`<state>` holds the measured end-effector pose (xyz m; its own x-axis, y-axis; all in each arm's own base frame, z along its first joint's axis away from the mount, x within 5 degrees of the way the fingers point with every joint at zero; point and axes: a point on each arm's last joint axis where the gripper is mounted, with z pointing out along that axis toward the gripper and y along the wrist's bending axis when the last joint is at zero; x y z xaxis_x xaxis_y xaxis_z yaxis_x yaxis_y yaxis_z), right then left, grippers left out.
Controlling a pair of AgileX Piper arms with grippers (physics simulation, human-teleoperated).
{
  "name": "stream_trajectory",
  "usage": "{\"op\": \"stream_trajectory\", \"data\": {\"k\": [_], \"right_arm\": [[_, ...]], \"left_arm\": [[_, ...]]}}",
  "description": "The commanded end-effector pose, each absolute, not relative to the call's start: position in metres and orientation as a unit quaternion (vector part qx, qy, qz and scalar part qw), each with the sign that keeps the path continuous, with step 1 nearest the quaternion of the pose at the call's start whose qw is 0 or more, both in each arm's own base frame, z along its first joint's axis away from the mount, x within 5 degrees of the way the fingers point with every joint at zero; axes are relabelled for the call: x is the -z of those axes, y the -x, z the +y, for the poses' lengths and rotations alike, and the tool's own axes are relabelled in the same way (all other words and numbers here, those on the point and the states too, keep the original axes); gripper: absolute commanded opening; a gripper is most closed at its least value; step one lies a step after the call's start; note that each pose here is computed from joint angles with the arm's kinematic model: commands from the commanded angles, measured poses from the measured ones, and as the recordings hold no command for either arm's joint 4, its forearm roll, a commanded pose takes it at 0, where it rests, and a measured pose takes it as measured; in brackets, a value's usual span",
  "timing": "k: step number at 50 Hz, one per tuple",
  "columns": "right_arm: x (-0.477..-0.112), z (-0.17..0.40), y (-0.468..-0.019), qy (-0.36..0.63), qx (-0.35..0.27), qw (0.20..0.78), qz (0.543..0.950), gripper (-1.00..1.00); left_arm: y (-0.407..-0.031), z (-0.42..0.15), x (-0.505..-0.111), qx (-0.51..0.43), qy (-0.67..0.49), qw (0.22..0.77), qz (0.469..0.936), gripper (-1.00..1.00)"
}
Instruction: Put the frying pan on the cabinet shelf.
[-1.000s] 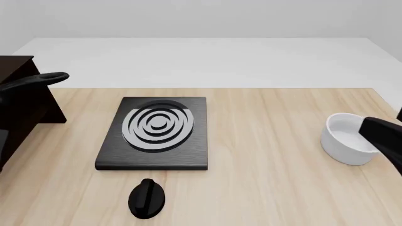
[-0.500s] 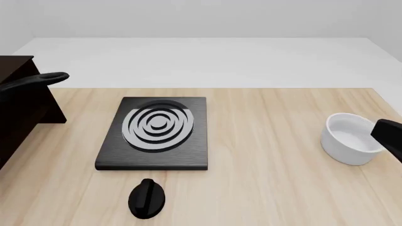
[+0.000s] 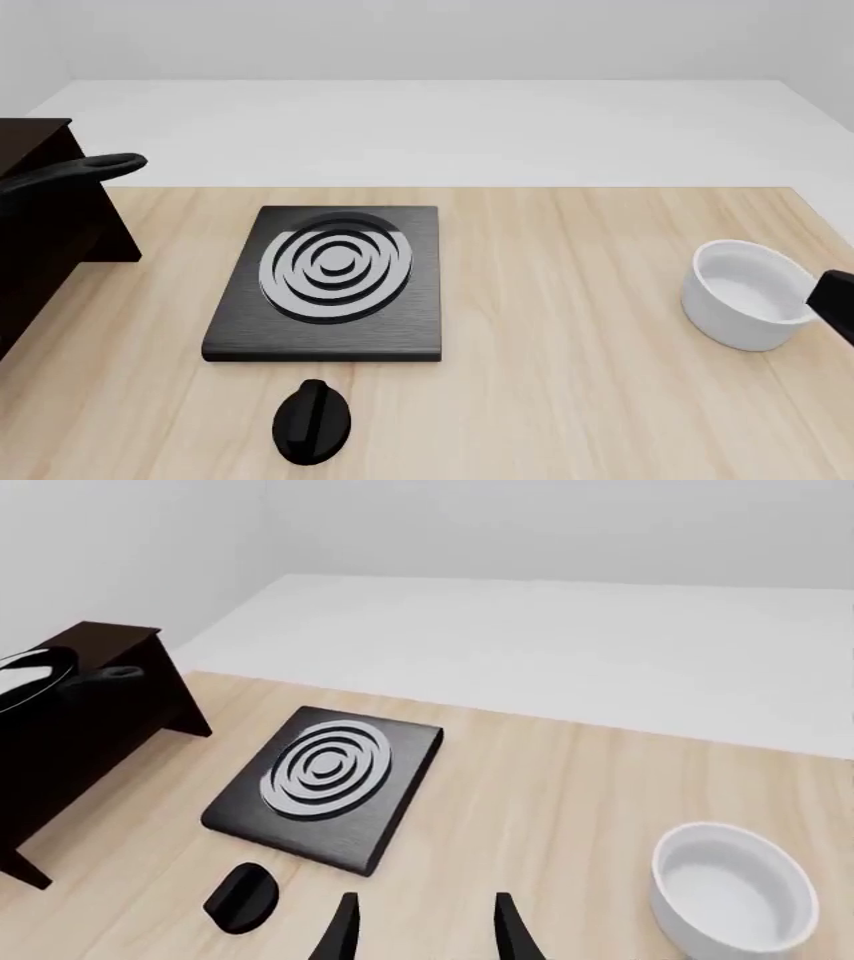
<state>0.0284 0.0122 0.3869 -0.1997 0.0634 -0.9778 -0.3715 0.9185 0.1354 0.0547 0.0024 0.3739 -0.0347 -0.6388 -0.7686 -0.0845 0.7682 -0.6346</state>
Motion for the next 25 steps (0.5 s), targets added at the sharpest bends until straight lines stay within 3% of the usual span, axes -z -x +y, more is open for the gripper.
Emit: {"op": "stream_trajectory", "data": {"k": [1,25], "right_arm": [[-0.384,0.010,-0.024,0.095,-0.175,0.626,0.754,1.00],[-0.380,0.008,-0.018,0.089,-0.187,0.639,0.741,1.00]], "left_arm": [[-0.050,0.001,-0.394,0.166,0.204,0.646,0.717,1.00],[-0.040,0.000,-0.390,0.126,0.152,0.632,0.749,1.00]]}}
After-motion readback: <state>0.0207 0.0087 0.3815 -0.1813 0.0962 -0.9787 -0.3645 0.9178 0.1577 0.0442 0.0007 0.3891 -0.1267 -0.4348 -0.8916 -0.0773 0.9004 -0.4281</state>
